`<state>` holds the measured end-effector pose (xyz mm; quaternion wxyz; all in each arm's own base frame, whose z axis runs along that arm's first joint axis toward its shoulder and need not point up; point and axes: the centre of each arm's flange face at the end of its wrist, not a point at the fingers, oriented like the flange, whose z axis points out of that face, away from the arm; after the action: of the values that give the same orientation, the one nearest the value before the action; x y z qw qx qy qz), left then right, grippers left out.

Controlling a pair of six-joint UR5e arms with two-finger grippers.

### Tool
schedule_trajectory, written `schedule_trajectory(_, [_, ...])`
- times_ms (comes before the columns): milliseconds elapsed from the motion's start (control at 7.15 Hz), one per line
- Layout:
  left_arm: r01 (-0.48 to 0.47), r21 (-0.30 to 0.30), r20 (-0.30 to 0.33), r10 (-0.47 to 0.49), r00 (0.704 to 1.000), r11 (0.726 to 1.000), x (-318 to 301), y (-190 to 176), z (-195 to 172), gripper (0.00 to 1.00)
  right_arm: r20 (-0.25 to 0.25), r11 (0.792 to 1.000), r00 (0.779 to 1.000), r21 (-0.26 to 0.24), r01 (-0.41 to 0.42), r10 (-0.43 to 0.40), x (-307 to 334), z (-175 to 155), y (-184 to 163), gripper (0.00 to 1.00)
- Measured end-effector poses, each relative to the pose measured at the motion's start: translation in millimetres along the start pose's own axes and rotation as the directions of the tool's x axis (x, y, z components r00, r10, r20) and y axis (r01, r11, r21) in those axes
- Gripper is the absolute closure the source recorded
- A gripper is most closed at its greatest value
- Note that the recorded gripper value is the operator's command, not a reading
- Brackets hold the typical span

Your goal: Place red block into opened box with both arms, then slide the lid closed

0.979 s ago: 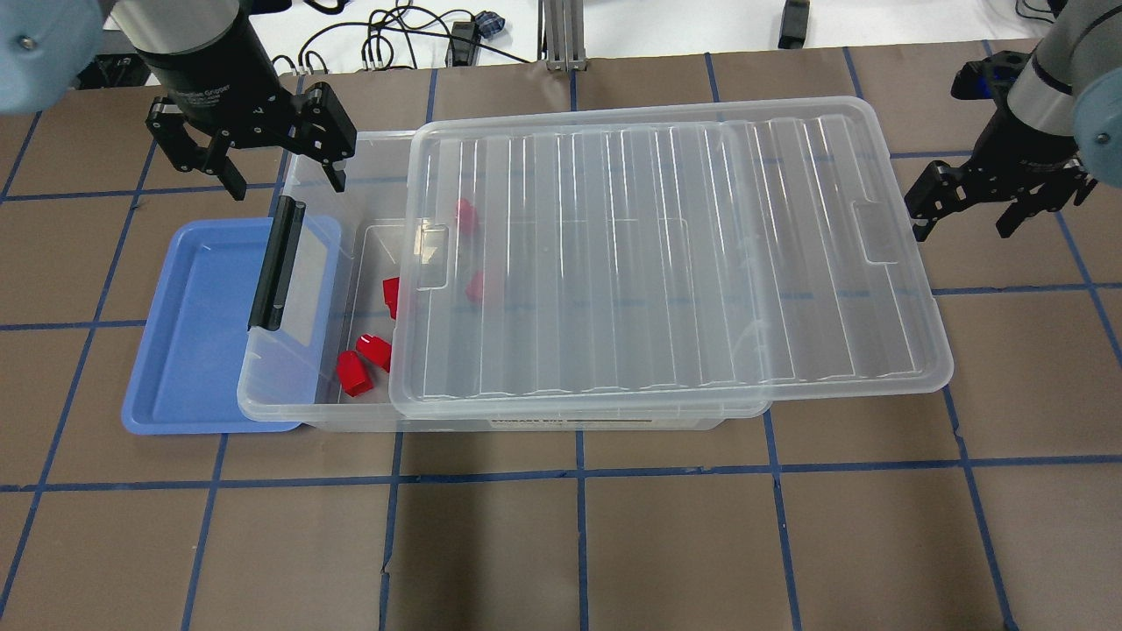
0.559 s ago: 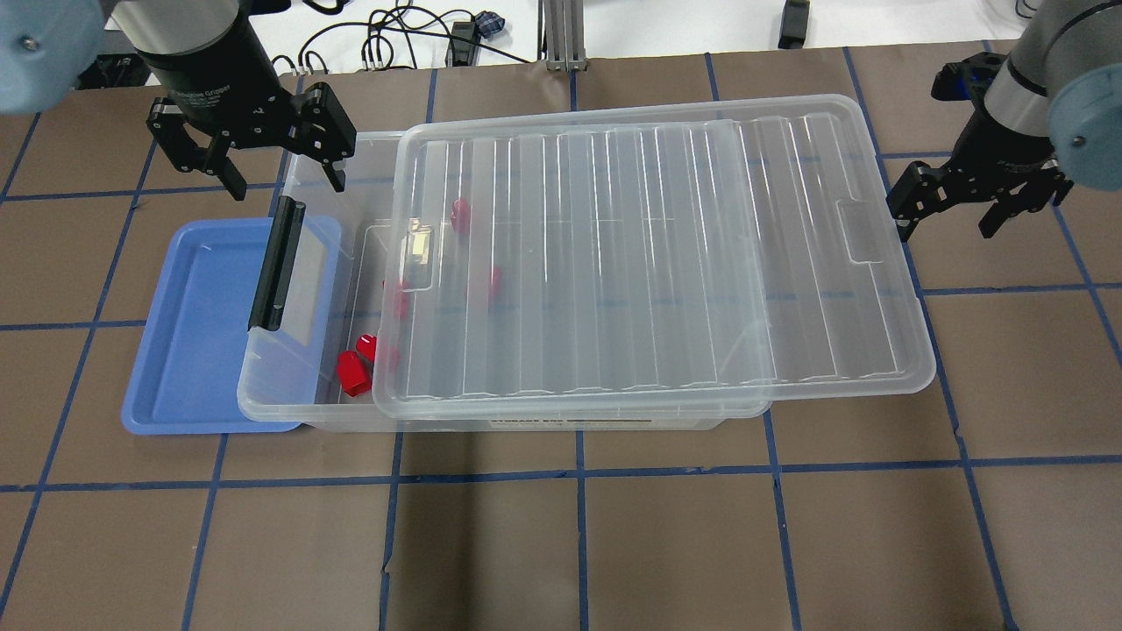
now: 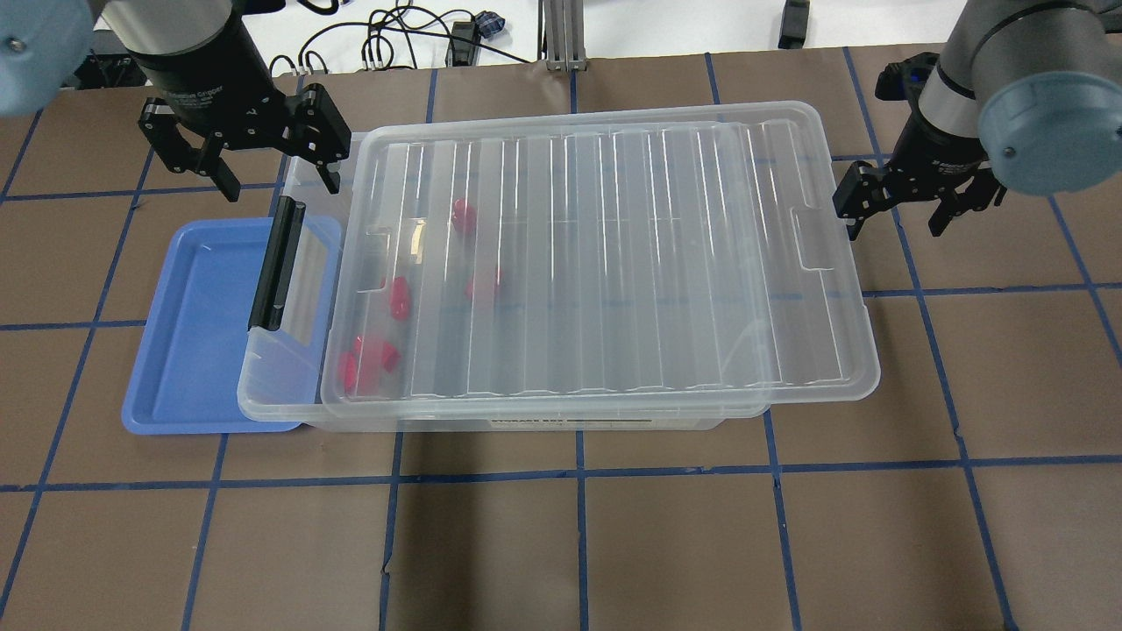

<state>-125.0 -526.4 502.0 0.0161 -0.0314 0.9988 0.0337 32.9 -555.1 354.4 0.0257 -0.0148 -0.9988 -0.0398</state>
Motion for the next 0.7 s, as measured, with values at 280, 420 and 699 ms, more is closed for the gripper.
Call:
schedule_trajectory(280, [0.001,-0.004,0.002,-0.001,1.0,1.0,0.4,-2.1,1.9,0.0,0.005,1.0,1.0,0.023,0.002,-0.002,-22.9,-1.9,-0.8,0.0])
schedule_trajectory(420, [0.001,0.0,0.002,-0.001,1.0,1.0,1.3,-0.4,-0.4,0.0,0.025,1.0,1.0,0.027,0.004,-0.004,-28.9,-2.1,-0.7,0.0])
schedule_trajectory(699, [0.002,0.006,0.0,-0.002,1.0,1.0,2.4,2.5,-3.5,0.0,0.051,1.0,0.999,0.027,0.005,-0.006,-37.1,-0.4,-0.9,0.0])
